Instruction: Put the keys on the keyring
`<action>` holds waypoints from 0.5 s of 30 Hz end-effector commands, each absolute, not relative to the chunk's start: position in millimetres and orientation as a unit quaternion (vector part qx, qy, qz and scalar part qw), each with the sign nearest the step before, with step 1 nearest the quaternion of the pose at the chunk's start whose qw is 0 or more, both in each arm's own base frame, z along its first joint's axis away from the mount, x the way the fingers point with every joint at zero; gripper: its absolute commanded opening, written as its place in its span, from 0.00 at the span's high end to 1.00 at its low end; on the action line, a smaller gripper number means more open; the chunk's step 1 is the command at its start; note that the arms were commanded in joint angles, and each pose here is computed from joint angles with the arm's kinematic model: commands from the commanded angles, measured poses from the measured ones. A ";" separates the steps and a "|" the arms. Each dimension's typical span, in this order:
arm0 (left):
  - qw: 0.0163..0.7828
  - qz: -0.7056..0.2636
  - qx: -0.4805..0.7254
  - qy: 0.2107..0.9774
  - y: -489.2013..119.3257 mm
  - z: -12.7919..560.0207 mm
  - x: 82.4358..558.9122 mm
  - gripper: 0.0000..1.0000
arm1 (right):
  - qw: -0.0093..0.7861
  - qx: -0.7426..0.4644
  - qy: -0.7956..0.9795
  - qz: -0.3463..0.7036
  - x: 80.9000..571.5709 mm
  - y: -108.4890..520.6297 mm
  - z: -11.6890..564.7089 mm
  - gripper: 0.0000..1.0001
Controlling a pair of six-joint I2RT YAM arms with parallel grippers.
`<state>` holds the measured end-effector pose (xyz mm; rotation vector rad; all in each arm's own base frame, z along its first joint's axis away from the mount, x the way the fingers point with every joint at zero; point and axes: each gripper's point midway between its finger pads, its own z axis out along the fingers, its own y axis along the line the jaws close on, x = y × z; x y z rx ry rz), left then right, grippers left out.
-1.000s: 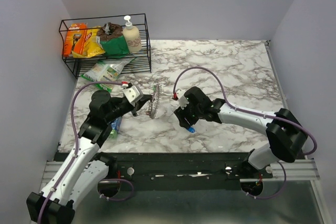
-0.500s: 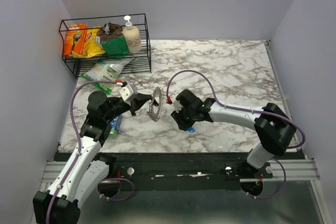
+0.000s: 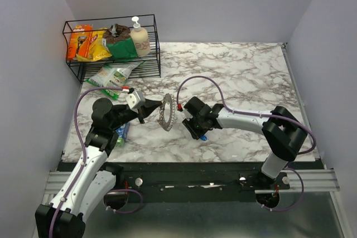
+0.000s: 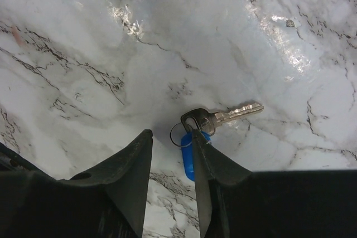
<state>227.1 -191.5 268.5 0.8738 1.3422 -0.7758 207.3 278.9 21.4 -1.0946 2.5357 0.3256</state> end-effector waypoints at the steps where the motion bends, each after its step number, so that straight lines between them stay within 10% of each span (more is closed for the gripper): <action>1: 0.651 -0.338 0.393 0.555 -192.0 283.1 221.5 1.00 | 0.169 -0.380 0.906 0.078 208.7 269.8 13.7 0.60; 15: 0.656 -0.334 0.396 0.550 -191.2 284.3 220.1 1.00 | 0.219 -0.371 0.897 0.100 222.4 284.0 43.7 0.73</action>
